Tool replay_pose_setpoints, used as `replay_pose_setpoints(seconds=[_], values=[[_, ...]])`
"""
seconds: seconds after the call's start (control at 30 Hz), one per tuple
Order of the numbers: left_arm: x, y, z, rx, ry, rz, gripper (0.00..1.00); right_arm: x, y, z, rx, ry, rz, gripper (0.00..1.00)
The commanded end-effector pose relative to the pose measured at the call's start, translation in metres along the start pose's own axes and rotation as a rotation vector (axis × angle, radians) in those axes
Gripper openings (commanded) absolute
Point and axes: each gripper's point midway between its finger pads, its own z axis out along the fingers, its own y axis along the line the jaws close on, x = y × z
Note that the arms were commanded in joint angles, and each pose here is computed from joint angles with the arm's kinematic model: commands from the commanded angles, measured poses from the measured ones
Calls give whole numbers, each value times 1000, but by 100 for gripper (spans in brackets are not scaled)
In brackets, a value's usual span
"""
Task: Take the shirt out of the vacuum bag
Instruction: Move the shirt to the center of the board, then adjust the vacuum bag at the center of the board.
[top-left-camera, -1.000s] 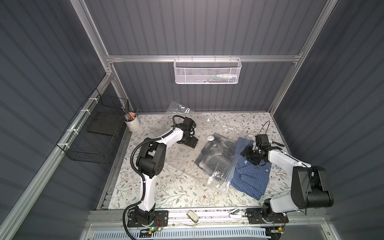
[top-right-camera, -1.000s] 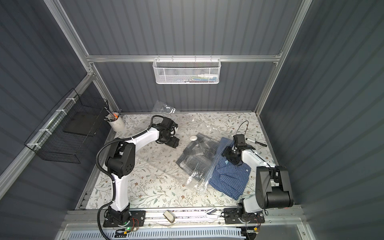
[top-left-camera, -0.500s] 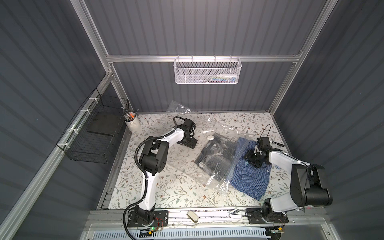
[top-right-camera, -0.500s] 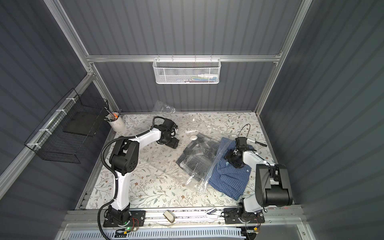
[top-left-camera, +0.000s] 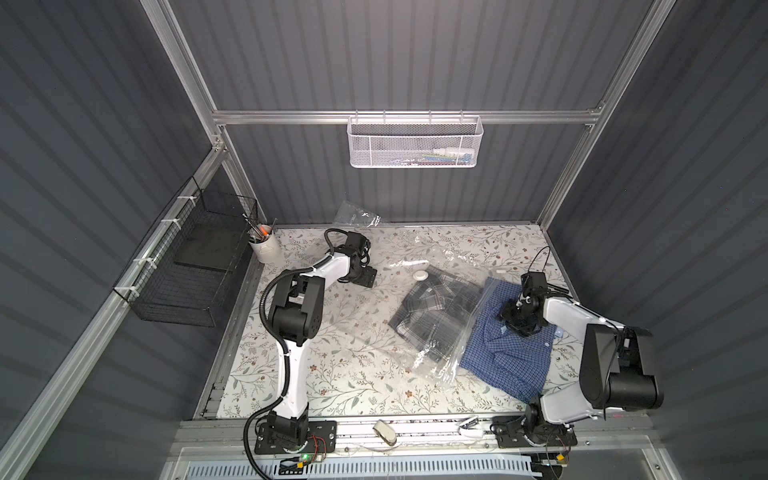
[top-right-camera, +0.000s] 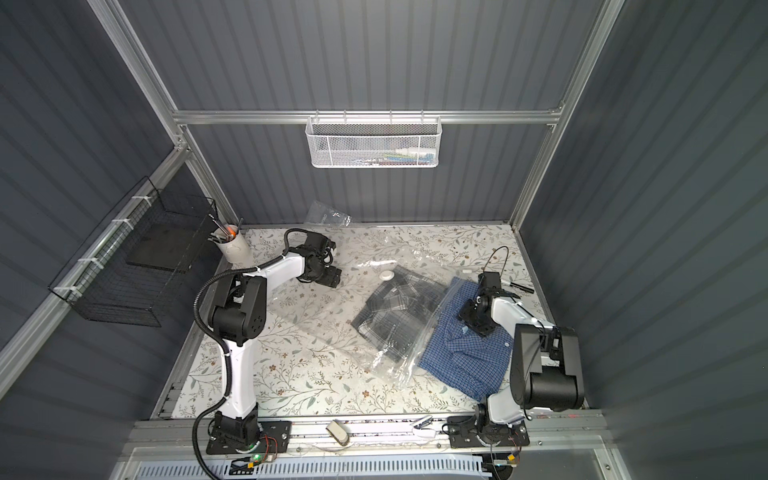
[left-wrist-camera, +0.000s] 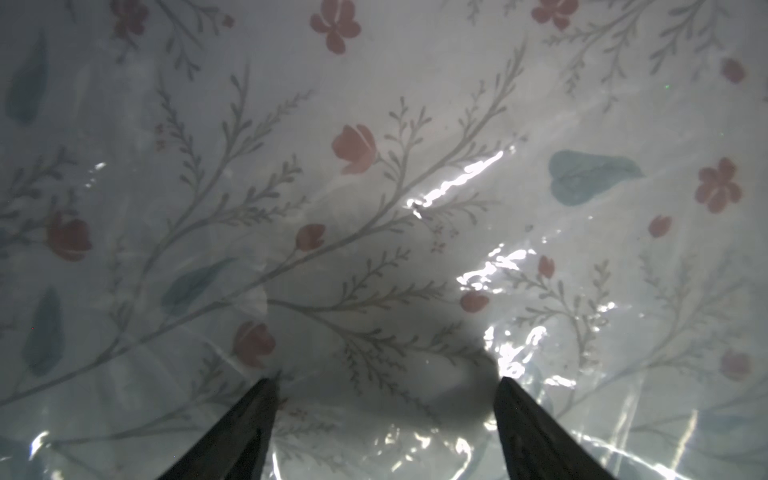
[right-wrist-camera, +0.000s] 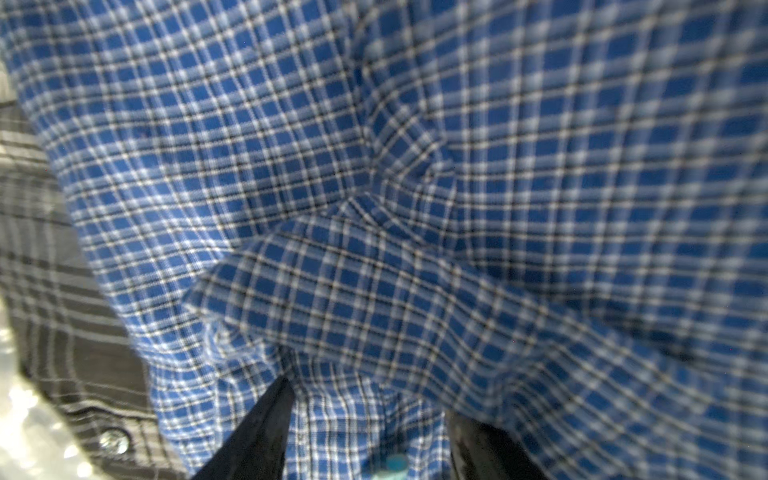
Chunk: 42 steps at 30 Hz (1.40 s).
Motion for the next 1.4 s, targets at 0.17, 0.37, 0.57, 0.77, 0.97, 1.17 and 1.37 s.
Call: replay_pose_setpoints(seconds=[0.17, 0.37, 0.57, 0.77, 0.97, 1.17, 1.37], values=[[70, 13, 26, -5, 219, -24, 83, -13, -25, -4, 102, 12, -26, 66], [69, 19, 25, -6, 208, -40, 83, -29, 16, -33, 23, -64, -122, 70], [62, 29, 18, -18, 183, -57, 83, -36, 52, -52, -23, -96, -215, 70], [47, 42, 2, -35, 133, -76, 83, -26, 92, -43, -99, -48, -283, 70], [40, 56, -2, -43, 107, -108, 84, -19, 121, -26, -176, -6, -255, 71], [35, 67, -9, -57, 85, -122, 84, -4, 128, -8, -176, 41, -247, 72], [31, 79, -16, -71, 64, -141, 84, 4, 160, 9, -246, 75, -254, 70]])
